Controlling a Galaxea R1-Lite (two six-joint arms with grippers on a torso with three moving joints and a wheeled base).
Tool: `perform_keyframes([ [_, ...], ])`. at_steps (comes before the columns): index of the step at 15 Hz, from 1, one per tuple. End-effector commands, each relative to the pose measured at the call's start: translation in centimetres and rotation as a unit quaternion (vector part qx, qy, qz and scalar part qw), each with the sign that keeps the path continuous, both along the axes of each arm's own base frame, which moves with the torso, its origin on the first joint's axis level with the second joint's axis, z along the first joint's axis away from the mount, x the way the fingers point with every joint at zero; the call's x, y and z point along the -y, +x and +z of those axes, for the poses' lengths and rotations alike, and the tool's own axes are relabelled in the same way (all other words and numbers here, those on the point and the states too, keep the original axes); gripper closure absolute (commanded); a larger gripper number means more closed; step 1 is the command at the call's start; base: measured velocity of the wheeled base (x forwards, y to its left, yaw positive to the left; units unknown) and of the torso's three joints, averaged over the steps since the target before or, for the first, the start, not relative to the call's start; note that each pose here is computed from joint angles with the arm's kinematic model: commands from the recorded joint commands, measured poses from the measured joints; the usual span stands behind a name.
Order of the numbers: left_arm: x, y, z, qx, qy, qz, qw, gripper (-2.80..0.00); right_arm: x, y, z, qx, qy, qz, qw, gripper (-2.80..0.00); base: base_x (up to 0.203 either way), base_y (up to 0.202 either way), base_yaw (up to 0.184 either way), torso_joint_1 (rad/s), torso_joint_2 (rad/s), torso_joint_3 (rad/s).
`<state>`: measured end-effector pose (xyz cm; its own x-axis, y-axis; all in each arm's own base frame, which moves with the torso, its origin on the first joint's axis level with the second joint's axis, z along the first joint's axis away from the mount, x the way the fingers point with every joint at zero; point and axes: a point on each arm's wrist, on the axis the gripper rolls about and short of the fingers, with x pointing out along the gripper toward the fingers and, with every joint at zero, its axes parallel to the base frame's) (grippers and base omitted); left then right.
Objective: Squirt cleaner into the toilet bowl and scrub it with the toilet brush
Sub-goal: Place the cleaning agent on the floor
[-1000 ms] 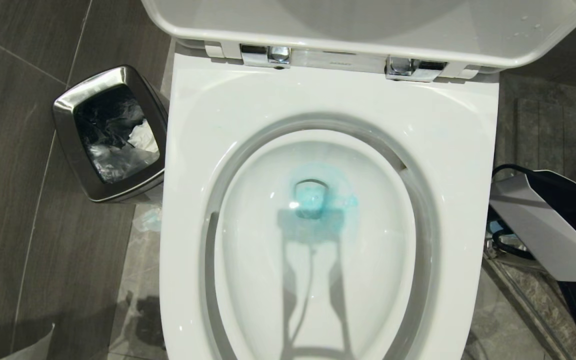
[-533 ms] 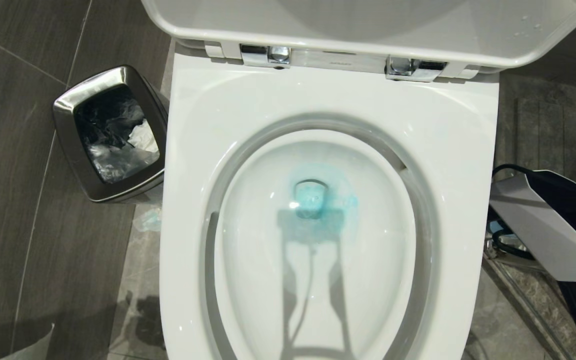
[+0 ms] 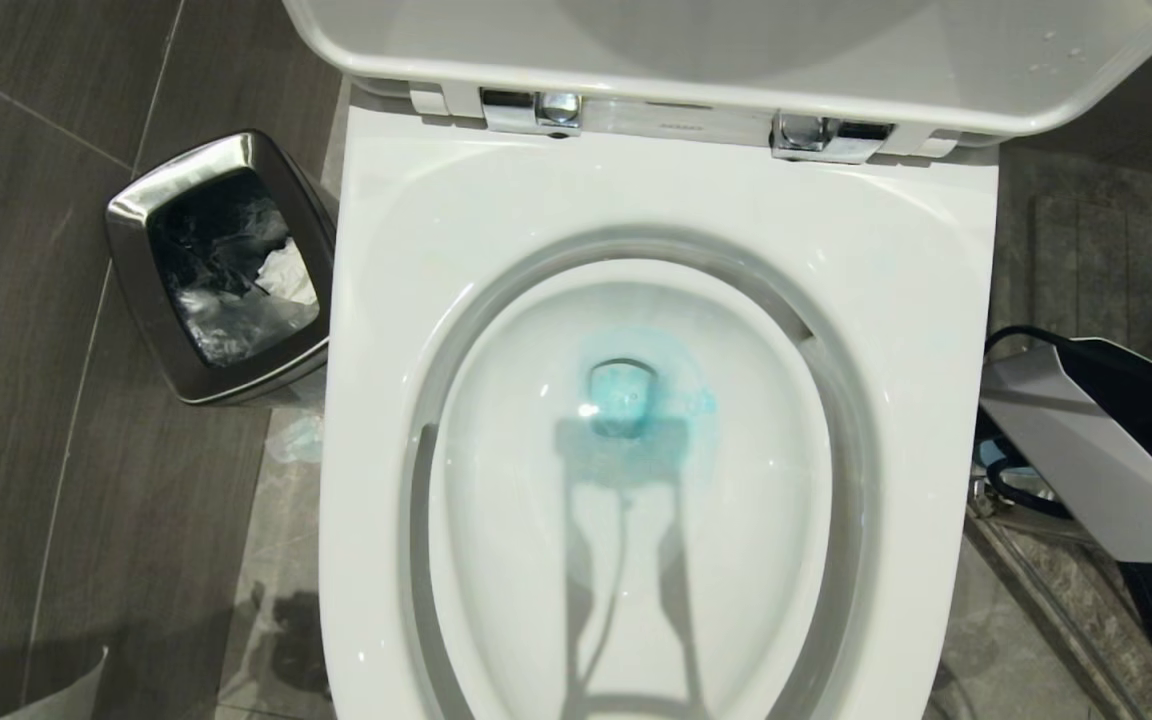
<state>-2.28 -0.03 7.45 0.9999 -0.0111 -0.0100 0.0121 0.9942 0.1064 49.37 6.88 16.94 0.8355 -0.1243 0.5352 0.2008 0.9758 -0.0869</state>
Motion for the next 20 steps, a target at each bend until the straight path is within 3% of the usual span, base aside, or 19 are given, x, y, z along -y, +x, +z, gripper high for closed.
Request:
perform_keyframes([
  [1,0.00,0.02,-0.04,-0.002,0.000,0.000,1.0000,0.00,-0.10,-0.04,-0.04,0.001,-0.001,0.000,1.000,0.00,0.000,0.000,0.000,0.000,0.00,0.000],
  [14,0.00,0.02,-0.03,-0.001,0.000,0.000,1.0000,0.00,-0.49,-0.15,-0.70,-0.004,0.007,-0.008,1.000,0.00,0.000,0.000,0.000,0.000,0.00,0.000],
  [15,0.00,0.02,-0.04,-0.002,0.000,0.000,1.0000,0.00,-0.48,-0.22,-0.55,-0.005,0.007,-0.008,1.000,-2.80,0.000,0.000,0.000,0.000,0.00,0.000],
  [20,0.00,0.02,-0.05,-0.002,0.000,0.000,1.0000,0.00,-0.34,-0.31,0.03,-0.003,0.005,-0.008,1.000,-2.80,0.000,0.000,0.000,0.000,0.00,0.000],
])
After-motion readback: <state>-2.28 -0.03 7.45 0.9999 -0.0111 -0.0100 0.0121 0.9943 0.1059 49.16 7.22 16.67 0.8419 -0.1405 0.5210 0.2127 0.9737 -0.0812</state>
